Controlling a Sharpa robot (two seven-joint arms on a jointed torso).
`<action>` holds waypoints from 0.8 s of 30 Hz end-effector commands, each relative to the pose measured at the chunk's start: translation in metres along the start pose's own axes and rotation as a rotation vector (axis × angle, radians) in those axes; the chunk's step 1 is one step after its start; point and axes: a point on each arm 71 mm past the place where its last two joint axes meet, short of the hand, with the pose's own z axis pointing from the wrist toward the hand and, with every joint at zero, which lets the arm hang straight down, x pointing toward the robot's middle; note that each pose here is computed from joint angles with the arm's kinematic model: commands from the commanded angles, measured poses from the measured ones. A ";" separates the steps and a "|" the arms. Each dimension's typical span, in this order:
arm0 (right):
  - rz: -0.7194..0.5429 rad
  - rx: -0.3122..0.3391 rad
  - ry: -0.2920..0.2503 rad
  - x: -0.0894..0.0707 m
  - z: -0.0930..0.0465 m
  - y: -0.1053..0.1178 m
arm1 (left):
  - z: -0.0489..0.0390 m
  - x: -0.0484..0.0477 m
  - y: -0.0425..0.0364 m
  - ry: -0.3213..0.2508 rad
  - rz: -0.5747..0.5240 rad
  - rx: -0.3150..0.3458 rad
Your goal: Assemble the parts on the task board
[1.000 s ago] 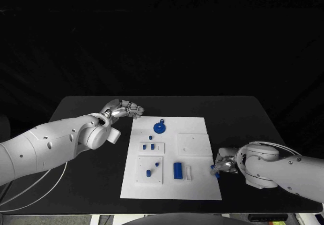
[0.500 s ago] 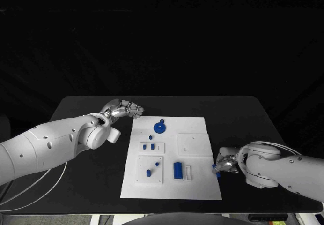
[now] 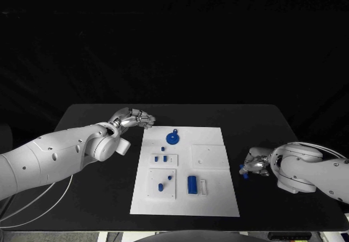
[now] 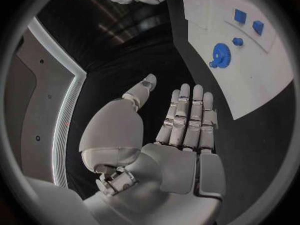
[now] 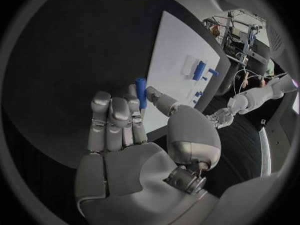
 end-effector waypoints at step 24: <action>0.128 -0.191 0.177 0.060 0.003 0.083 | 0.0002 0.0039 -0.0018 0.022 -0.011 0.009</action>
